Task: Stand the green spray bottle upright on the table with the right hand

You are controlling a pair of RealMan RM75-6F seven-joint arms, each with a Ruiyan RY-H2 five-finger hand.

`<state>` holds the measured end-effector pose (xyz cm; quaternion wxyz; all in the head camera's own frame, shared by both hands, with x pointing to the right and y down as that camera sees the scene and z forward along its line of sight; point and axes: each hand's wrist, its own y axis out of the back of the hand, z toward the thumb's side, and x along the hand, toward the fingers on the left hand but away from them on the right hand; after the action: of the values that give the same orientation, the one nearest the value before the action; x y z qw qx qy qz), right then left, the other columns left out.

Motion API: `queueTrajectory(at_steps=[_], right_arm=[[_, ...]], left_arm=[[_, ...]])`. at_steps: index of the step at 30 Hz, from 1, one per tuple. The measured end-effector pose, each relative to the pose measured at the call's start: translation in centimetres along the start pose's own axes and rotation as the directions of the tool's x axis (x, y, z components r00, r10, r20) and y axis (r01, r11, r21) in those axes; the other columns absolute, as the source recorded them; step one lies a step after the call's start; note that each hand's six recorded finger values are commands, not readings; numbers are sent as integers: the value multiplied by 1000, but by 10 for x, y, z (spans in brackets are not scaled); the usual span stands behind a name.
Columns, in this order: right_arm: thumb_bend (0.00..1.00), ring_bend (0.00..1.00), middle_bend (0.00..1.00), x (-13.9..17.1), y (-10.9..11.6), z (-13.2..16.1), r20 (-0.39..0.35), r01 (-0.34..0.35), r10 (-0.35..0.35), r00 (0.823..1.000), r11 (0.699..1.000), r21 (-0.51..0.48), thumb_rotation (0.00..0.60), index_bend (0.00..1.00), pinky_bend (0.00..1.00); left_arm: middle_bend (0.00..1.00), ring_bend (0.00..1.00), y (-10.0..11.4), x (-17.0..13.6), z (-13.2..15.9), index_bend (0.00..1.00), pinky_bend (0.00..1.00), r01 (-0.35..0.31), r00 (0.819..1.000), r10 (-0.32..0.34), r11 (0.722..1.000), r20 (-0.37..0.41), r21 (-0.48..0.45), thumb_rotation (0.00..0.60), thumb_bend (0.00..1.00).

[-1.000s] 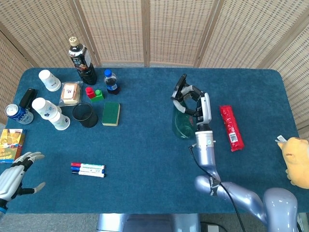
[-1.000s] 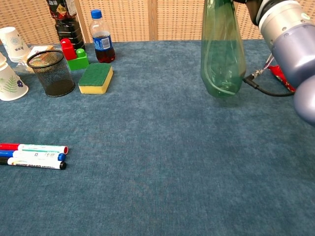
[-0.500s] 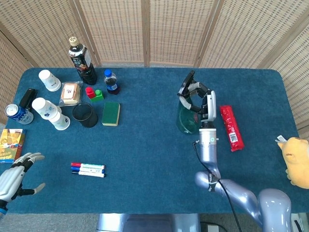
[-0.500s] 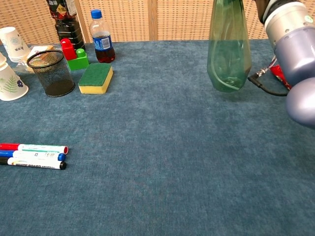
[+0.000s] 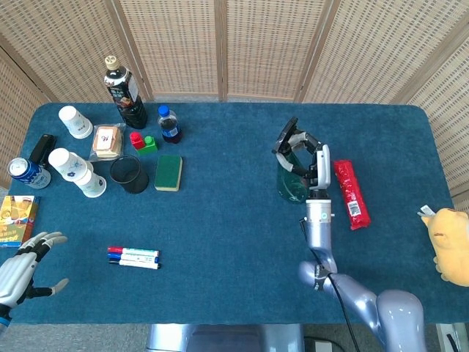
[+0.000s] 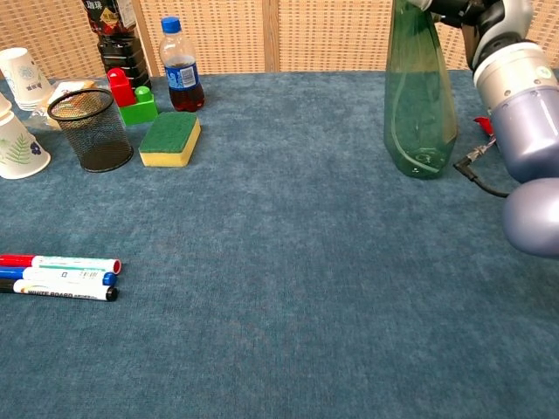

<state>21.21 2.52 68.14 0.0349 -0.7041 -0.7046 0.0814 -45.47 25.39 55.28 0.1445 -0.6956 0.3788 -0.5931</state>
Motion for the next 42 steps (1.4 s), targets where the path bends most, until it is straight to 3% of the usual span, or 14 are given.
queueTrajectory(at_steps=[18, 42], right_arm=[[241, 439, 539, 4, 16, -1, -8, 0, 0, 1000, 1000, 15, 600, 533, 521], [233, 438, 537, 8, 26, 10, -42, 5, -4, 999, 1000, 13, 600, 513, 513]], left_arm=[[153, 90, -2, 2, 3, 172, 14, 2, 1000, -2, 1000, 13, -1, 600, 304], [153, 90, -4, 4, 5, 172, 20, 10, 1000, -11, 1000, 25, 3, 600, 304]])
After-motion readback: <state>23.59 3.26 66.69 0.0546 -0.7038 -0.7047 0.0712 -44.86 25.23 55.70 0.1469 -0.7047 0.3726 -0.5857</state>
